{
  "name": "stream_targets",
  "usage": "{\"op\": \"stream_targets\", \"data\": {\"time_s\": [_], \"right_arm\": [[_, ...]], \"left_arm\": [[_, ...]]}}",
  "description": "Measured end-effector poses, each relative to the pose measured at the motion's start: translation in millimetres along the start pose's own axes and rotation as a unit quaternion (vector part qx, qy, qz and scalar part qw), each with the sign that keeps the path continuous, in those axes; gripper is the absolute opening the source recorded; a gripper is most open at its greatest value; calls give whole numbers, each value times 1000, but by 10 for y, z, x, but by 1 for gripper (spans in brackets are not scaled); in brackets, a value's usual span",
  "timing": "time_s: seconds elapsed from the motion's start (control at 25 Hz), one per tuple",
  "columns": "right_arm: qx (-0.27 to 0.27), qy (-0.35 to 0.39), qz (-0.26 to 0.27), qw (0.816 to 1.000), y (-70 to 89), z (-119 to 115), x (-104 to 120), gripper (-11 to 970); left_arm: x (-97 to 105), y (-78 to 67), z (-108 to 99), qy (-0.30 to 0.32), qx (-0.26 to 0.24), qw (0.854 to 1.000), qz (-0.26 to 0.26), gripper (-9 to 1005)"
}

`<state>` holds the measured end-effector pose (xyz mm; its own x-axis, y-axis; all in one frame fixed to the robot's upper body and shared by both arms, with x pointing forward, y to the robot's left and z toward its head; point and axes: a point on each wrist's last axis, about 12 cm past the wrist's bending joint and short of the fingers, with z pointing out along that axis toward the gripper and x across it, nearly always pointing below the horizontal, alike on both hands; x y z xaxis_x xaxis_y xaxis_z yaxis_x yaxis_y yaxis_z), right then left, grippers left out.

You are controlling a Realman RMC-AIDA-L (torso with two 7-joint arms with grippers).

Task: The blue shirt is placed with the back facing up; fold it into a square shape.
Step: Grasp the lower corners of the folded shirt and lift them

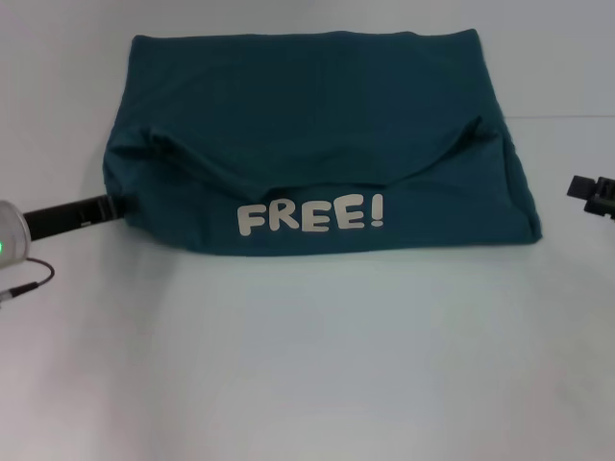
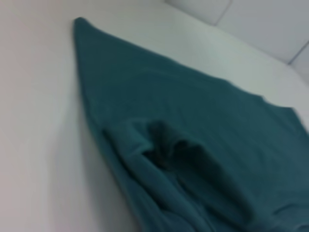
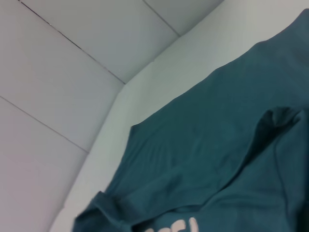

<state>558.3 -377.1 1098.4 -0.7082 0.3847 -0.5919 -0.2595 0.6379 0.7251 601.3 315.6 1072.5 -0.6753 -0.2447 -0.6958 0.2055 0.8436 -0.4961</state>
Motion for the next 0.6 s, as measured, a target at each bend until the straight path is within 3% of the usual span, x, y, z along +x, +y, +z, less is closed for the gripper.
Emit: {"op": "stream_targets", "data": {"time_s": [0.04, 0.24, 0.4, 0.6], "right_arm": [[3, 2, -5, 1000, -4, -14, -30, 684], [22, 5, -40, 999, 28, -44, -235, 683], [87, 34, -34, 995, 18, 68, -425, 682], [177, 92, -33, 979, 35, 352, -554, 682]], "left_arm": [[-34, -24, -19, 0, 10, 1000, -5, 60], [-190, -50, -81, 0, 26, 997, -69, 49], [-272, -24, -107, 0, 22, 994, -103, 49], [-310, -8, -117, -2, 17, 994, -110, 48]]}}
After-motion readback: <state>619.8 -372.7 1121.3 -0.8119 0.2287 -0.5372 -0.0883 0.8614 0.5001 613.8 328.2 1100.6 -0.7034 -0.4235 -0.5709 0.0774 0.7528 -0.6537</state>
